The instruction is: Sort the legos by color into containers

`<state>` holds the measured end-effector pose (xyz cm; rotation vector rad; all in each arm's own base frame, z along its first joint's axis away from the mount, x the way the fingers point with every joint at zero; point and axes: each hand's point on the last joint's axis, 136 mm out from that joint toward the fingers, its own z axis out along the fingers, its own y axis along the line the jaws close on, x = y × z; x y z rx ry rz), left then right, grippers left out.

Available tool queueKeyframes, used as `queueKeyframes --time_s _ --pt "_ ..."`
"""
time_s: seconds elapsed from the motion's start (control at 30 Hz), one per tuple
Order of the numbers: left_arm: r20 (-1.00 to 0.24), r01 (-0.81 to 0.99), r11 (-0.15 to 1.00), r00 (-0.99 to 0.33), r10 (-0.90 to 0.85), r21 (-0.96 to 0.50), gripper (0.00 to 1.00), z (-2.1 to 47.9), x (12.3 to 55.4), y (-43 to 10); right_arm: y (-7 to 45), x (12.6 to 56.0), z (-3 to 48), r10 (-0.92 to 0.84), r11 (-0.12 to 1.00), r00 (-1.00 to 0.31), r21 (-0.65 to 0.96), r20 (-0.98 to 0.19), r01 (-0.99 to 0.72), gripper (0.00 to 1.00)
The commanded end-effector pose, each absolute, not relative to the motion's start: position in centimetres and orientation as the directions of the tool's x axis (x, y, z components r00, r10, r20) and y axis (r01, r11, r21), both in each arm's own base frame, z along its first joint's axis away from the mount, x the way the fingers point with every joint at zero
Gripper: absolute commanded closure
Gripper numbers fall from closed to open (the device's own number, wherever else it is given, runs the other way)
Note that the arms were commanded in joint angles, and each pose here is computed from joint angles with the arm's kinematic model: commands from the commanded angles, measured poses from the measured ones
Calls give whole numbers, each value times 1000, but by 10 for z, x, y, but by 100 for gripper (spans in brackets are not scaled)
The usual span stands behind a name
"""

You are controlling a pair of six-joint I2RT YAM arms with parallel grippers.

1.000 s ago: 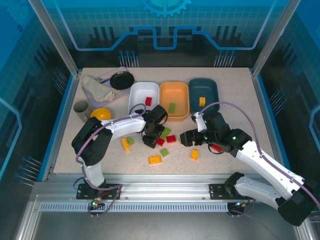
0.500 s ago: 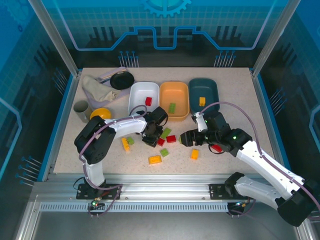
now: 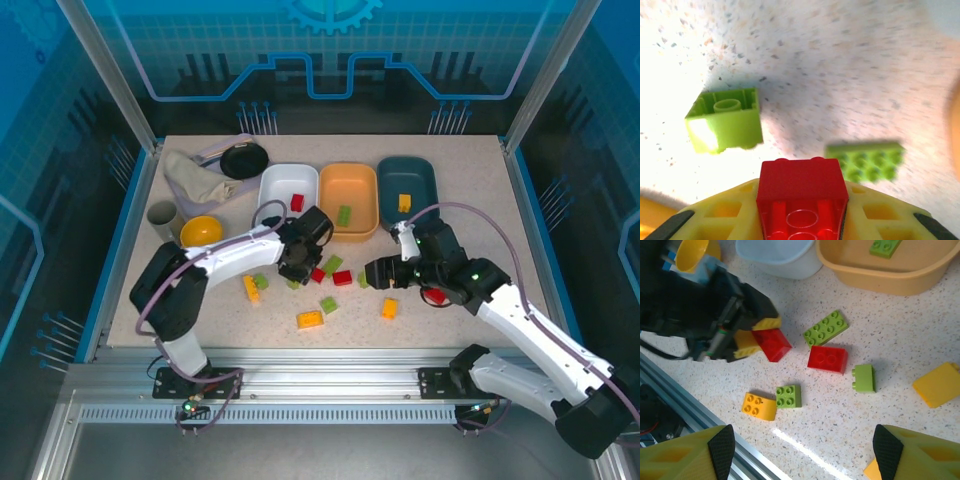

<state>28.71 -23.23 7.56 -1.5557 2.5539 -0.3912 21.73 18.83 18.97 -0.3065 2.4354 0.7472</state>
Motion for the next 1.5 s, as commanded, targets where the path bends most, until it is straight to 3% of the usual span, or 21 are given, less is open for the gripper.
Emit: queueKeyframes --time_s 0.0,0.2,0.37,0.6,0.93,1.07,1.23,1.37,1.47 --pt "-106 -785 512 -510 -854 -349 68 131 300 -212 186 229 217 32 806 -789 482 -614 -343 24" --pt "-223 -702 615 -575 -787 -358 68 165 348 -175 196 255 246 97 774 -761 529 -642 -347 25" --pt "-325 -619 750 -678 -660 -232 68 173 401 -141 207 276 257 128 762 -750 548 -649 -344 24" --pt "-328 -527 848 -793 -513 -53 68 130 449 -126 208 303 251 158 797 -783 546 -601 -259 24" --pt "-288 -470 881 -852 -438 52 62 79 477 -122 210 306 225 126 821 -836 529 -535 -215 25" --pt "-258 -452 889 -869 -421 70 56 64 476 -123 210 304 214 113 828 -852 523 -511 -204 25" --pt "-263 -440 896 -872 -413 51 37 70 477 -126 205 302 204 88 850 -858 487 -506 -200 25" --pt "-303 -439 898 -856 -418 2 29 97 481 -129 189 299 195 93 893 -862 425 -499 -149 25" --pt "-347 -417 905 -840 -418 -81 24 134 482 -141 162 293 177 148 943 -879 332 -453 -12 25"
